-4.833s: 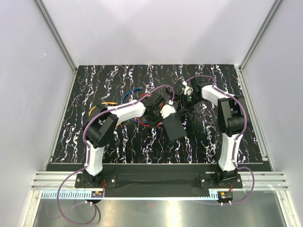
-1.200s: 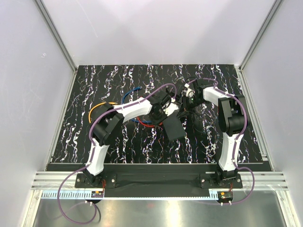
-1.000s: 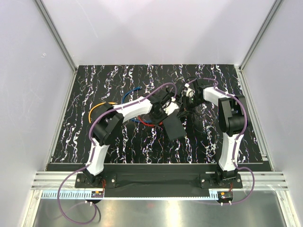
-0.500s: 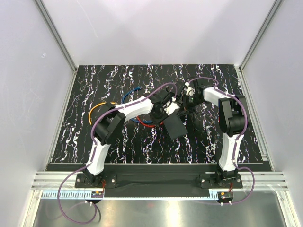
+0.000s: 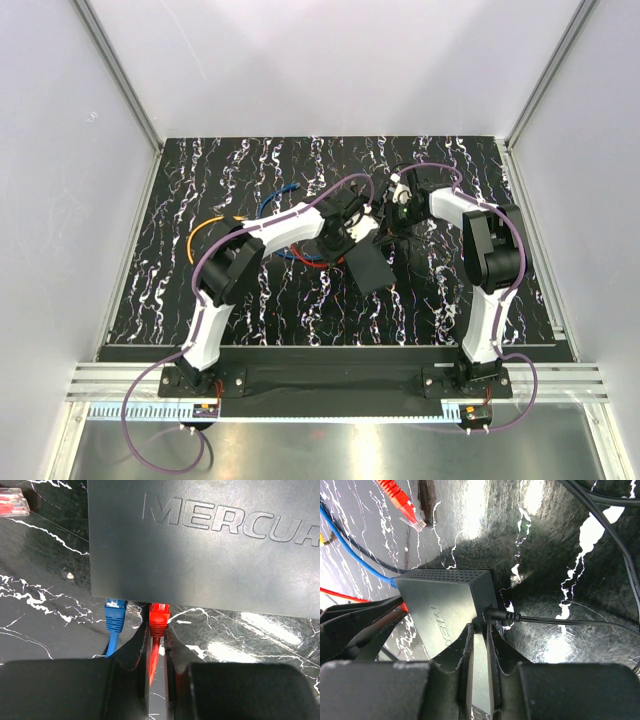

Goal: Insert the plug into the switch port

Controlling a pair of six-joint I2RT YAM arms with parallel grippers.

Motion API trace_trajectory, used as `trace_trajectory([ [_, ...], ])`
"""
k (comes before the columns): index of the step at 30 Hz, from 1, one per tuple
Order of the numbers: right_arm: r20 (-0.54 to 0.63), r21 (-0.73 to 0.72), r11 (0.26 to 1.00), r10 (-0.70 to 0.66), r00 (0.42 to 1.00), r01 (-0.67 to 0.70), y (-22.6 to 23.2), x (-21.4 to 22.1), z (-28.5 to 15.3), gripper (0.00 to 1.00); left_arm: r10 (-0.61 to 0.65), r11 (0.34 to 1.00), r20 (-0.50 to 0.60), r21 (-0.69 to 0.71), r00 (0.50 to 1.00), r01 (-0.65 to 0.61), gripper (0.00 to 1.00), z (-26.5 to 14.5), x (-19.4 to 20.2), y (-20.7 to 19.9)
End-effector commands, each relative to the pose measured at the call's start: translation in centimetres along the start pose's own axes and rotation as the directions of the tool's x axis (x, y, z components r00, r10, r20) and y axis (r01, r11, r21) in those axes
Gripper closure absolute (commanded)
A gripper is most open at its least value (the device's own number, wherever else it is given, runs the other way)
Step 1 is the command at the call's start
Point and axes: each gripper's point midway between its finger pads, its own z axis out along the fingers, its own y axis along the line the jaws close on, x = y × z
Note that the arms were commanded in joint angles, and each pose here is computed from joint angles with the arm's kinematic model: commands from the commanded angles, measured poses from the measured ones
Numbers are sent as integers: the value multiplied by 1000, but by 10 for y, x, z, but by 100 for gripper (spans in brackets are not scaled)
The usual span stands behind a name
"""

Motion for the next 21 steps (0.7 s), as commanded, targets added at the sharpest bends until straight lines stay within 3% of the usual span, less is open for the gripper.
trace_trajectory([
  [1, -244, -206, 977, -1, 970, -51, 77, 73, 24, 89, 178, 976, 745, -53, 642, -209, 100, -105, -222, -34],
  [5, -251, -206, 977, 7, 968, -60, 76, 75, 24, 87, 172, 975, 728, -31, 664, -219, 100, -90, -212, -33],
  [12, -261, -204, 977, 10, 965, -65, 74, 72, 25, 83, 214, 966, 644, -30, 735, -256, 99, -54, -158, -33],
  [21, -222, -188, 981, 8, 975, -51, 66, 57, 7, 68, 229, 960, 584, -4, 779, -279, 85, -51, -111, -26],
])
